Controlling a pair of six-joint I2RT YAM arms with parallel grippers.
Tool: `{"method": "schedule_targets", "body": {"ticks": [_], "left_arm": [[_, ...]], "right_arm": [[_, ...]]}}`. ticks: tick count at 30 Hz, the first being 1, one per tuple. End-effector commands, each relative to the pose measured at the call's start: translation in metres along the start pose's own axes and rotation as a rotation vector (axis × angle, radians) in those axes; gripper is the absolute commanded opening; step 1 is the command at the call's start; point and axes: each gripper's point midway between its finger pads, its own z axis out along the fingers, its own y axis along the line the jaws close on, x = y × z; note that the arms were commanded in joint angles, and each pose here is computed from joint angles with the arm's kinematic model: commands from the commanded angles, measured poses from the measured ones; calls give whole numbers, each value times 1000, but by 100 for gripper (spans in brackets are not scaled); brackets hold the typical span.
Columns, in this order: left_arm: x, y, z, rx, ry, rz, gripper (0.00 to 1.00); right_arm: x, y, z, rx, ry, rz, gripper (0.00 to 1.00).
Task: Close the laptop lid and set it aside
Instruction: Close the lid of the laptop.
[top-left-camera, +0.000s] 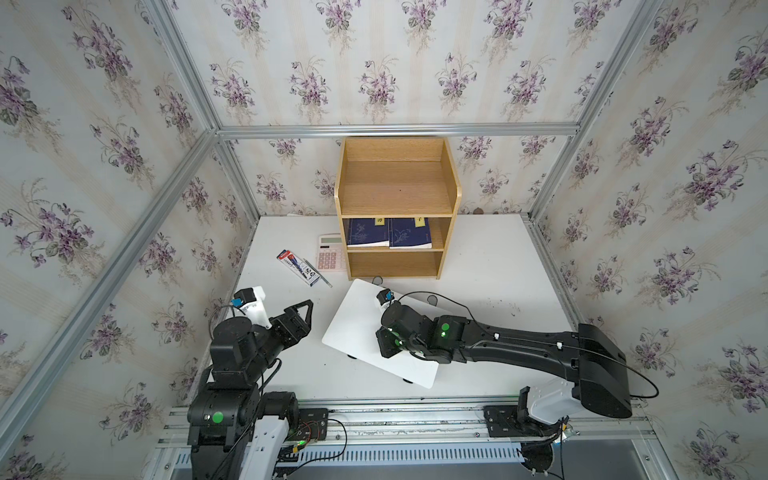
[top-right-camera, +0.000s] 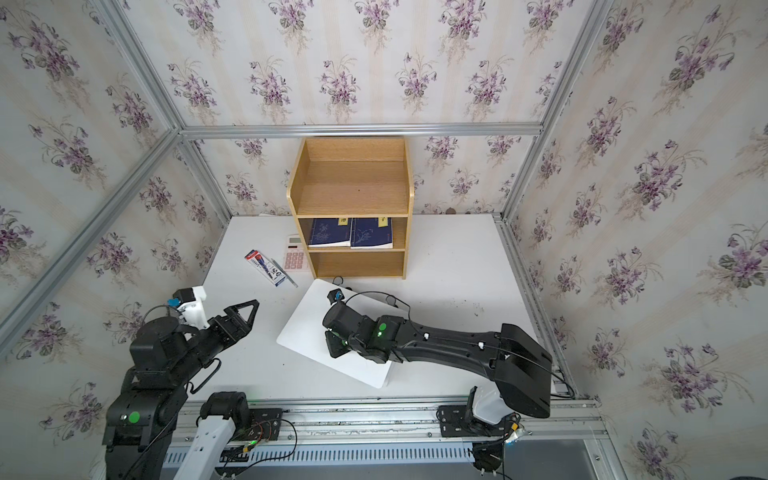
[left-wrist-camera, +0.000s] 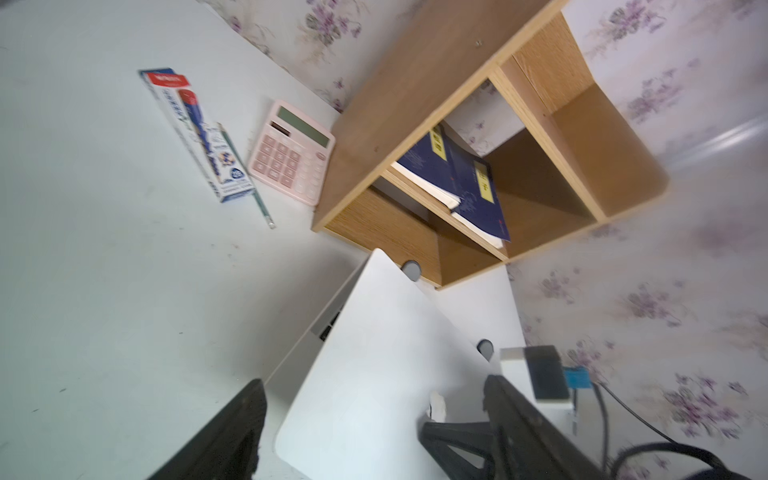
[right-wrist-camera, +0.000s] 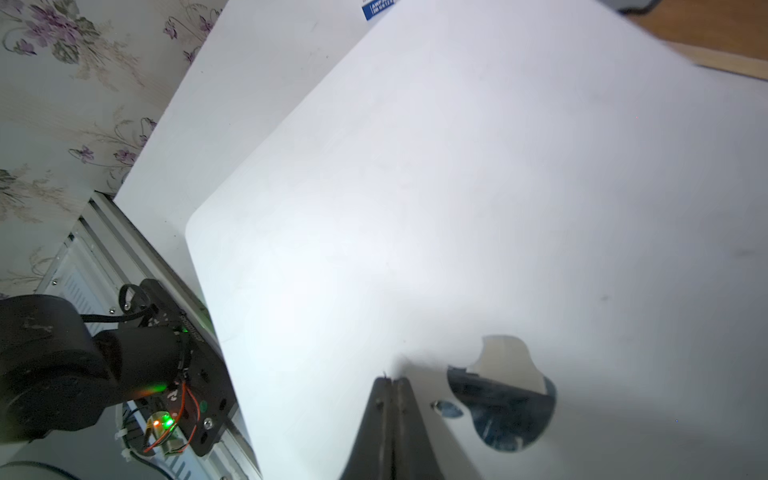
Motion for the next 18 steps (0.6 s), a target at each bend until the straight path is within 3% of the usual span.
{"method": "schedule_targets", "body": {"ticks": [1,9,18], "left_arm": [[8,-36,15,237,92,-5,78],[47,1,69,197,245,-89,62],[101,11,127,50,413,57,62]], "right_arm": [[3,-2,9,-16,-32,16,0],[15,-19,15,-31,-117,64,0],[29,-39,27,50,-97,74,0]]}}
